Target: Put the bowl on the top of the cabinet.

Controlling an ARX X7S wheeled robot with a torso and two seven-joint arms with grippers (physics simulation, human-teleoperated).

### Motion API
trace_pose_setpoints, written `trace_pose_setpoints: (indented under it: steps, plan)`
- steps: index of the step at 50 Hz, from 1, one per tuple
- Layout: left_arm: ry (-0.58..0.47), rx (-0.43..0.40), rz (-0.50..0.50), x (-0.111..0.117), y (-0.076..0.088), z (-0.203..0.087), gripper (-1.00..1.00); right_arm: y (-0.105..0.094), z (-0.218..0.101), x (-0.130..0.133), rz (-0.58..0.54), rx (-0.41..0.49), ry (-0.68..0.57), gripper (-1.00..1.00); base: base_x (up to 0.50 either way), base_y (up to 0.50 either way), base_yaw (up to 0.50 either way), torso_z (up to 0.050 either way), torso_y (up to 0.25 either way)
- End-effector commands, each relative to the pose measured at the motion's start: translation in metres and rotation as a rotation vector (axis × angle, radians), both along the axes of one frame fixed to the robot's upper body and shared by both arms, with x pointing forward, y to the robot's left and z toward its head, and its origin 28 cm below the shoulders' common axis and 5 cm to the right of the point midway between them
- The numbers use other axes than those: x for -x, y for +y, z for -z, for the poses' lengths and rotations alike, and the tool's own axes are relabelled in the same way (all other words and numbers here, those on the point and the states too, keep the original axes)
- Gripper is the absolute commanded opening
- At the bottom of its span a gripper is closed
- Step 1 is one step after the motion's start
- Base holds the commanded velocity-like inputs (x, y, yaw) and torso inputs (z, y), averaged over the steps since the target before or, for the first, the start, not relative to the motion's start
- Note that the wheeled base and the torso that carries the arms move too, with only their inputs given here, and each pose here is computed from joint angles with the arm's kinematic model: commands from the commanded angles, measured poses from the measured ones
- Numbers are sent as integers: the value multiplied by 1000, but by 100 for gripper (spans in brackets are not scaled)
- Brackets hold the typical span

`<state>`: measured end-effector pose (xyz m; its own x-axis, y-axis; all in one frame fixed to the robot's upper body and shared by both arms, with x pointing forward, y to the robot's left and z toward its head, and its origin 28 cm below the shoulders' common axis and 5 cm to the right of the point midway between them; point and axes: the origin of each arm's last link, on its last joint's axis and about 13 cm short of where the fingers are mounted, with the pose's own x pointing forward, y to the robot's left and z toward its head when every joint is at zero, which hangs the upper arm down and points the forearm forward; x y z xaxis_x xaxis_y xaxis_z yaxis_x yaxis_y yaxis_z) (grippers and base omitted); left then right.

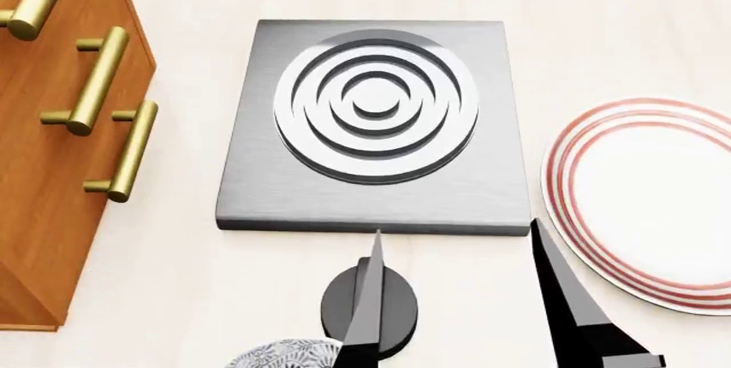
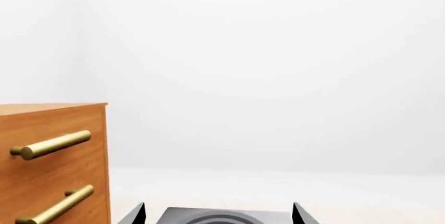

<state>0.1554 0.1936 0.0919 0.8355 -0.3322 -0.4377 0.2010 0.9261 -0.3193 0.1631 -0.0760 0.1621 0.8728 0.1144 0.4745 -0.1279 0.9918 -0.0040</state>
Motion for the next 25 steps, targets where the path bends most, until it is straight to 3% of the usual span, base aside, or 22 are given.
trace_pose_setpoints:
  steps: [1,17,18,25]
  plan:
    - [2,44,35,1,-7,1,100,-1,-2,-2,10,14,-19,100,0,0,0,0,0]
    - [-2,61,54,3,-11,4,100,0,-1,-3,6,18,-18,100,0,0,0,0,0]
    - [2,61,49,3,-11,4,-100,0,-1,-3,6,18,-18,100,0,0,0,0,0]
    - [-1,62,55,5,-10,5,-100,0,-1,-2,5,18,-18,100,0,0,0,0,0]
